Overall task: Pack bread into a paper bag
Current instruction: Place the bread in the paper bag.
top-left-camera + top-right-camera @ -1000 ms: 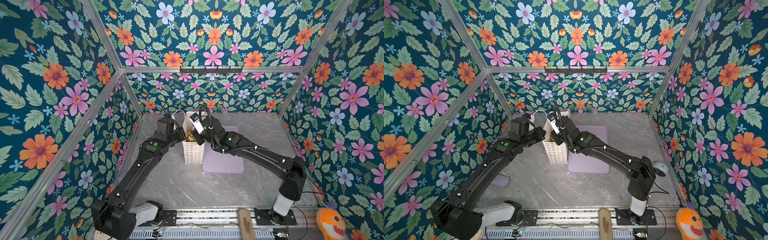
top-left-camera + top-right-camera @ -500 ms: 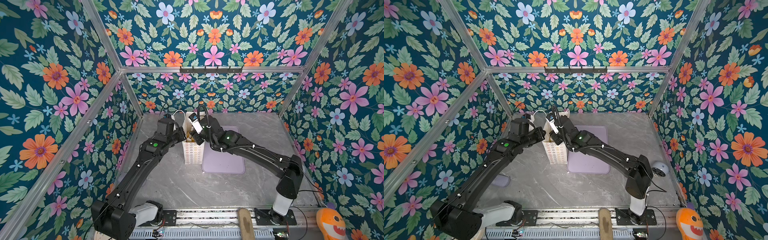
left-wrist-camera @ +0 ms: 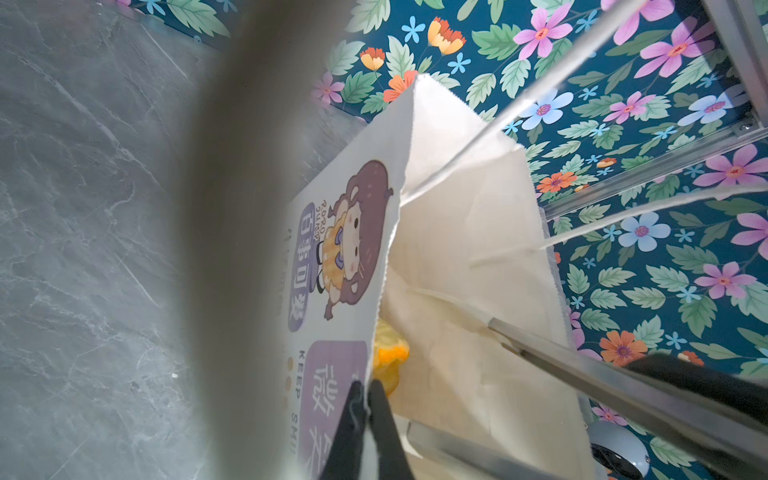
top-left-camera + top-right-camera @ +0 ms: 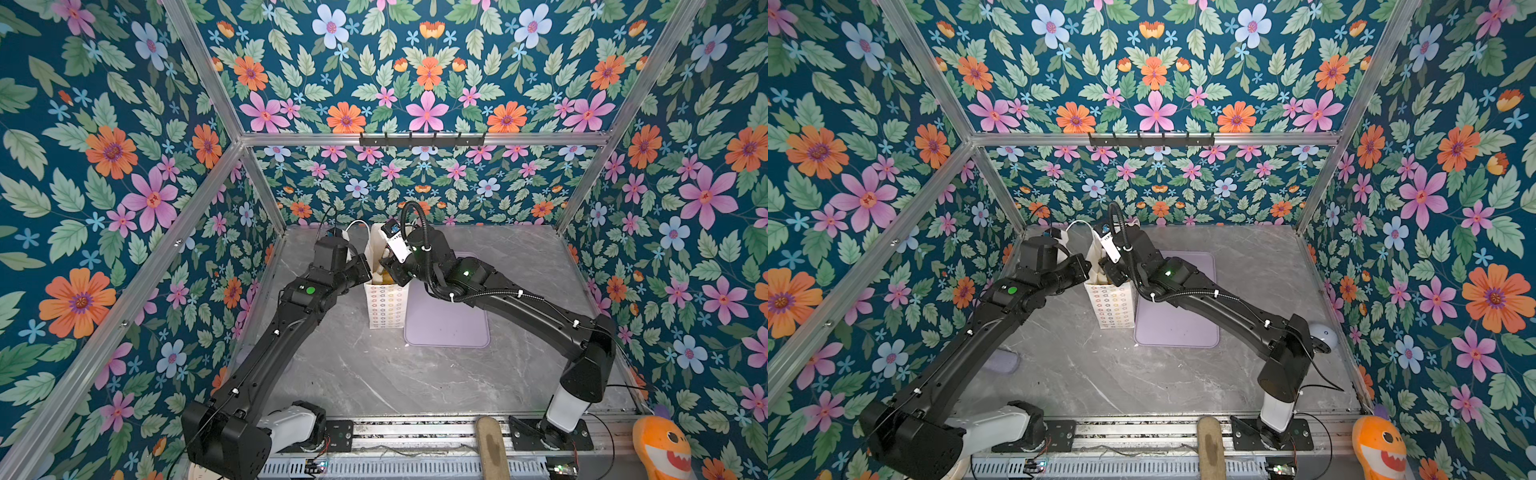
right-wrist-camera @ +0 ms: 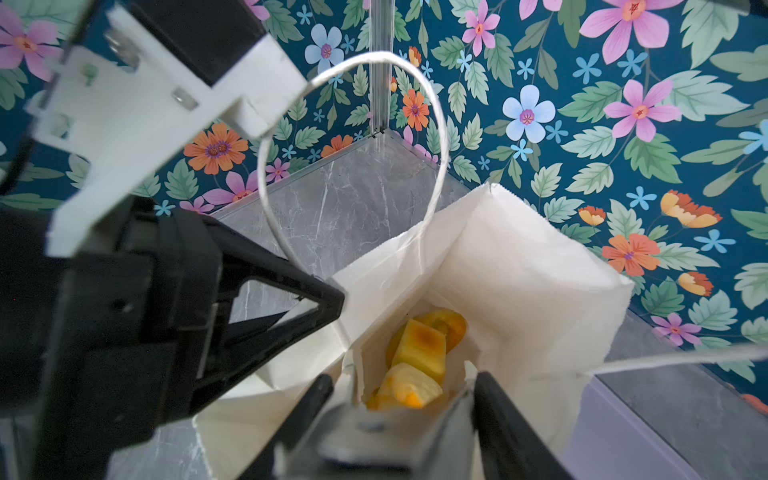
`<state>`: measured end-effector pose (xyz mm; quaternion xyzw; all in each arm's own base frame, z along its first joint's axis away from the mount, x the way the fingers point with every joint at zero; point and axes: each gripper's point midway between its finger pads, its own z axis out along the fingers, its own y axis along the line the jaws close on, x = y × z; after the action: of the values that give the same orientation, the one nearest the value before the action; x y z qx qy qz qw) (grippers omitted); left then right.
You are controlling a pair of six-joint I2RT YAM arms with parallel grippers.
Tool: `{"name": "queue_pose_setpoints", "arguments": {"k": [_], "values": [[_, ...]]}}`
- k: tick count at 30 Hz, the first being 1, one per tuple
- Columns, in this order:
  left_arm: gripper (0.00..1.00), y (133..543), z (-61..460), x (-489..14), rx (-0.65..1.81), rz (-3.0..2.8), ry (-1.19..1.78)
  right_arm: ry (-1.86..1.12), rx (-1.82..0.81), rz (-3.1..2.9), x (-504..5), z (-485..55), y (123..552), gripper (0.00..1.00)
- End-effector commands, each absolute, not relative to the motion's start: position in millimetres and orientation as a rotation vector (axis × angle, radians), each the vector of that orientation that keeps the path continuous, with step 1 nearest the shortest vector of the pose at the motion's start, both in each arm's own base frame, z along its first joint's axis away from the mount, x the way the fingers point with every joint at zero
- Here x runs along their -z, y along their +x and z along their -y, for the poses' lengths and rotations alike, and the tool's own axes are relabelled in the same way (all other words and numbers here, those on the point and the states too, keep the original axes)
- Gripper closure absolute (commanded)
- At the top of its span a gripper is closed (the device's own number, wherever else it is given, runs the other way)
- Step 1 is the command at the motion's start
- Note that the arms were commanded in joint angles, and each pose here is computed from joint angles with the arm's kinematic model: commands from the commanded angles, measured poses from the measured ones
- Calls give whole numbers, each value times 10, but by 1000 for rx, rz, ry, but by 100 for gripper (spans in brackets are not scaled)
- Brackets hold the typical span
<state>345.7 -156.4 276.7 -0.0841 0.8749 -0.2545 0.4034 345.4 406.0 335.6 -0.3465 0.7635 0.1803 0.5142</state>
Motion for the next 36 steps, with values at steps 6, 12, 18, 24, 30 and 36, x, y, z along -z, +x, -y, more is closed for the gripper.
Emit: {"name": "queue_pose_setpoints", "arguments": {"k": [6,12,18,24,30,36], "values": [[94,3468,1552,-2798,633,-2197,-209,-830,-554,-1684,-4003,-4035,3251,45],[94,3476,1547,-2816,630,-2193,-210,-832,-565,-1627,-4338,-3928,3142,46],[94,3481,1542,-2836,628,-2191,-212,-827,-585,-1554,-4588,-3857,3048,58],[94,3480,1548,-2824,631,-2194,-213,-802,-595,-1514,-4598,-3839,3042,61],[94,3480,1546,-2835,628,-2193,-212,-775,-630,-1400,-4897,-3788,2951,61],[94,3490,1547,-2842,627,-2193,-211,-729,-672,-1234,-5355,-3595,2739,61]]}}
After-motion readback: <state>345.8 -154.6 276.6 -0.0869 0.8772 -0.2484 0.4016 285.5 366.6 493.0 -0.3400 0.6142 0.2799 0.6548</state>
